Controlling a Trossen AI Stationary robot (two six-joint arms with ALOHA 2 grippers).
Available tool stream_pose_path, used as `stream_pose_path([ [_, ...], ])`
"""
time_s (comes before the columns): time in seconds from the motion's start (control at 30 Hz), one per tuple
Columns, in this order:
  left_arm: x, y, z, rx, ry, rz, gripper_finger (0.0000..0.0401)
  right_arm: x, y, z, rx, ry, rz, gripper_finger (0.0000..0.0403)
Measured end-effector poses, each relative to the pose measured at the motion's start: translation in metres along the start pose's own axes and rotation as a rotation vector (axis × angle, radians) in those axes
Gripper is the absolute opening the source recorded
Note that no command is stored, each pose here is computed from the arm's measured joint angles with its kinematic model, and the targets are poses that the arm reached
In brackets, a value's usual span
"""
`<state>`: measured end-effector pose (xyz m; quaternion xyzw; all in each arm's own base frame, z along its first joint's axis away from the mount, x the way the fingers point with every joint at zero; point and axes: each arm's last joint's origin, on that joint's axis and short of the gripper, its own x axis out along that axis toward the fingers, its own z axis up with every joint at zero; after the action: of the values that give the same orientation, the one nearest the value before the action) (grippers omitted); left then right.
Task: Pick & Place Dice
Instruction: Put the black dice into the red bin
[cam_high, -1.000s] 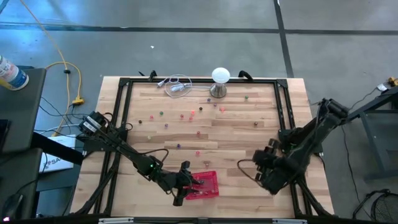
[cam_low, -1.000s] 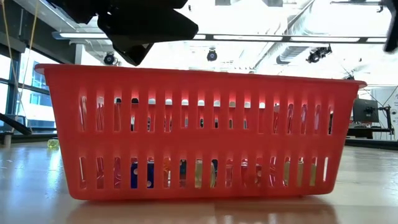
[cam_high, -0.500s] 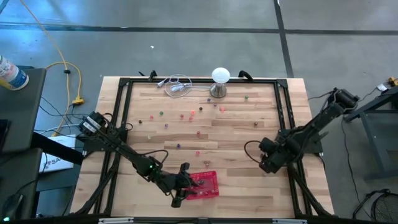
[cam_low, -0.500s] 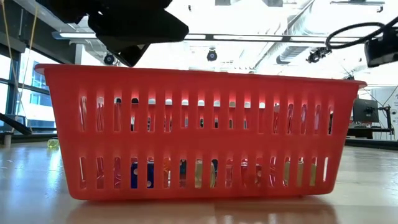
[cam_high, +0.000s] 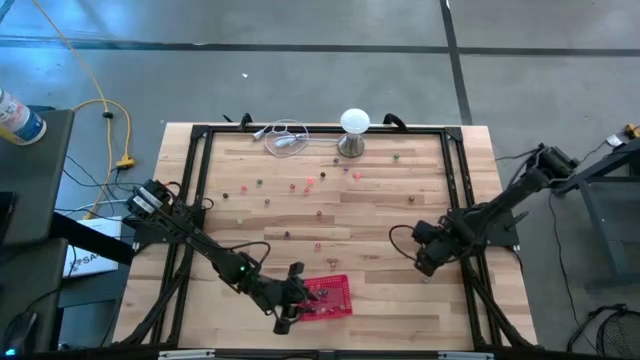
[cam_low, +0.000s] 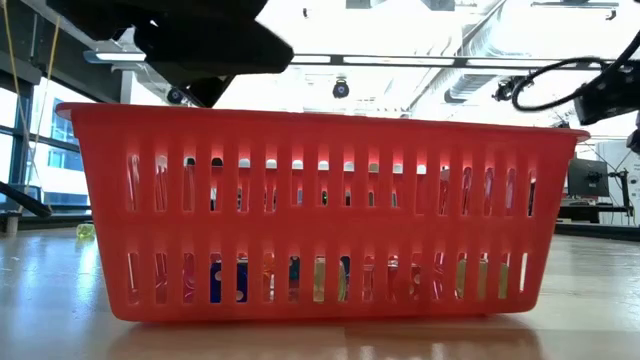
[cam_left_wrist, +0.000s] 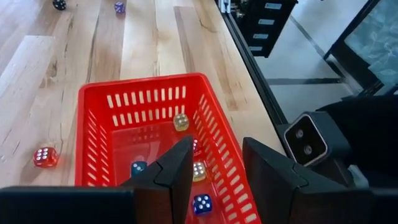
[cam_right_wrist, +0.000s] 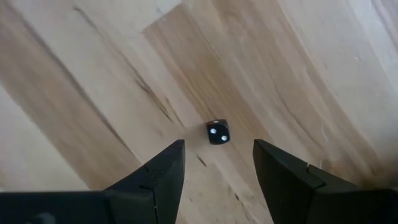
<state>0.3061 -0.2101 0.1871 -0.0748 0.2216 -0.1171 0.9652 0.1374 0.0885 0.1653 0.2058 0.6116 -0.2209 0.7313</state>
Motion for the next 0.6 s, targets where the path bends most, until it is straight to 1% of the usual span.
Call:
stream_pose_path([
  [0.1, 0.0, 0.002, -0.003, 0.011, 0.026, 0.024, 0.0134, 0.004, -0.001, 0.003, 0.026, 0.038, -0.019, 0.0181],
  [0.2, -0.001, 0.001, -0.003, 0.027, 0.003, 0.076, 0.0134, 0.008, -0.001, 0.006, 0.039, 0.063, -0.037, 0.0181],
  [0.33, -0.005, -0.002, 0.007, 0.127, -0.055, 0.133, 0.0134, 0.013, -0.001, 0.011, 0.028, 0.073, -0.058, 0.0181],
  [0.43, -0.012, -0.003, 0.016, 0.163, -0.093, 0.173, 0.0134, 0.015, -0.001, 0.014, 0.03, 0.088, -0.052, 0.0181],
  [0.6, -0.023, -0.011, 0.021, 0.196, -0.116, 0.189, 0.0134, 0.018, -0.001, 0.016, 0.008, 0.102, -0.051, 0.0181],
])
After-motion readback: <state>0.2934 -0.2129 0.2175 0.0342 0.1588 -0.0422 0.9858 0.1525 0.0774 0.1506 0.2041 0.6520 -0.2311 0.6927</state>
